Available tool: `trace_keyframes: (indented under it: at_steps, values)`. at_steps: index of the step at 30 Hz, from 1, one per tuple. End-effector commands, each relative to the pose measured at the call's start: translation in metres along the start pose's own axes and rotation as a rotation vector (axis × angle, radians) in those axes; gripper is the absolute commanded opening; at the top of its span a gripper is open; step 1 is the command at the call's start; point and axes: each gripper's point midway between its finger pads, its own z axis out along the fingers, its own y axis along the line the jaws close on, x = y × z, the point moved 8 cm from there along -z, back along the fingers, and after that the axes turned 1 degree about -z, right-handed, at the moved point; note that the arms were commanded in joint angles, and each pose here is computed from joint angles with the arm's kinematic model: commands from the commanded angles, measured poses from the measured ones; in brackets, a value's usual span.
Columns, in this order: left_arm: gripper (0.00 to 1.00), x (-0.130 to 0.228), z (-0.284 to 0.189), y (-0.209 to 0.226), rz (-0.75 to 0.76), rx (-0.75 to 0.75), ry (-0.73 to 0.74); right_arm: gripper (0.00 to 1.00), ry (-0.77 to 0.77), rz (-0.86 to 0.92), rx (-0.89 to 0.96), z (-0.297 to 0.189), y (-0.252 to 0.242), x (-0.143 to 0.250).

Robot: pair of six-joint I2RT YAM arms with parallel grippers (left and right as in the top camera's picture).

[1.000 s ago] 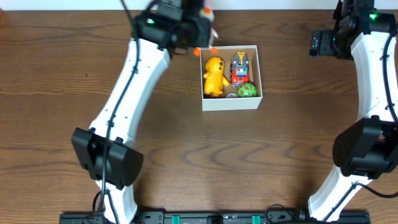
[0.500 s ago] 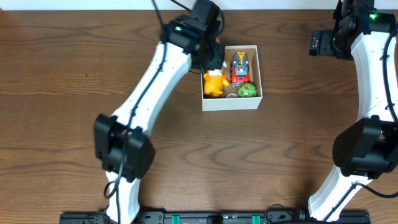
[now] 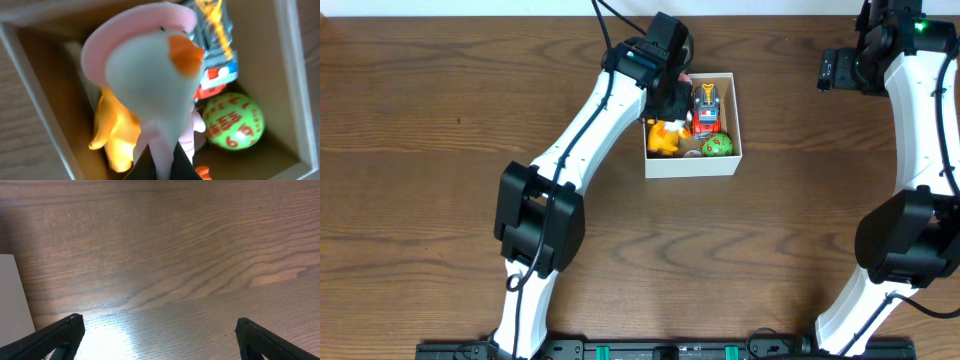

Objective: Pack container
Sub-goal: 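Carry the white duck over the box and lower it inside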

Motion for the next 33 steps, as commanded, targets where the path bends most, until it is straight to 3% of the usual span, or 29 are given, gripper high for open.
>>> trace_keyframes:
  at_steps: [1,13,14,15,16,17,19,30,32,33]
  values:
    - [0.06,0.008,0.016,0.001,0.017,-0.022,0.054,0.99,-0.02,0.027,0.009,-0.006,-0.005,-0.004]
    - [0.06,0.015,0.021,-0.008,0.036,-0.022,0.083,0.99,-0.02,0.027,0.009,-0.006,-0.005,-0.004]
    - [0.17,0.015,0.021,-0.008,0.035,-0.022,0.081,0.99,-0.02,0.027,0.009,-0.006,-0.005,-0.004]
    - [0.46,0.015,0.021,-0.008,0.036,-0.021,0.08,0.99,-0.02,0.027,0.009,-0.006,-0.005,-0.004]
    - [0.58,0.014,0.021,-0.008,0.036,-0.02,0.076,0.99,-0.02,0.027,0.009,-0.006,-0.005,-0.004]
    - [0.68,0.014,0.021,-0.009,0.037,-0.02,0.073,0.99,-0.02,0.027,0.009,-0.006,-0.005,-0.004]
    - [0.75,0.013,0.021,-0.009,0.039,-0.018,0.066,0.99,-0.02,0.027,0.009,-0.006,-0.005,-0.004]
    - [0.77,-0.015,-0.003,0.007,0.028,-0.143,-0.095,0.99,-0.02,0.027,0.009,-0.006,-0.005,-0.004]
    - [0.74,-0.02,-0.012,0.007,0.027,-0.134,-0.13,0.99,-0.02,0.027,0.009,-0.006,-0.005,-0.004]
    - [0.68,-0.021,-0.015,0.005,0.028,-0.131,-0.141,0.99,-0.02,0.027,0.009,-0.006,-0.005,-0.004]
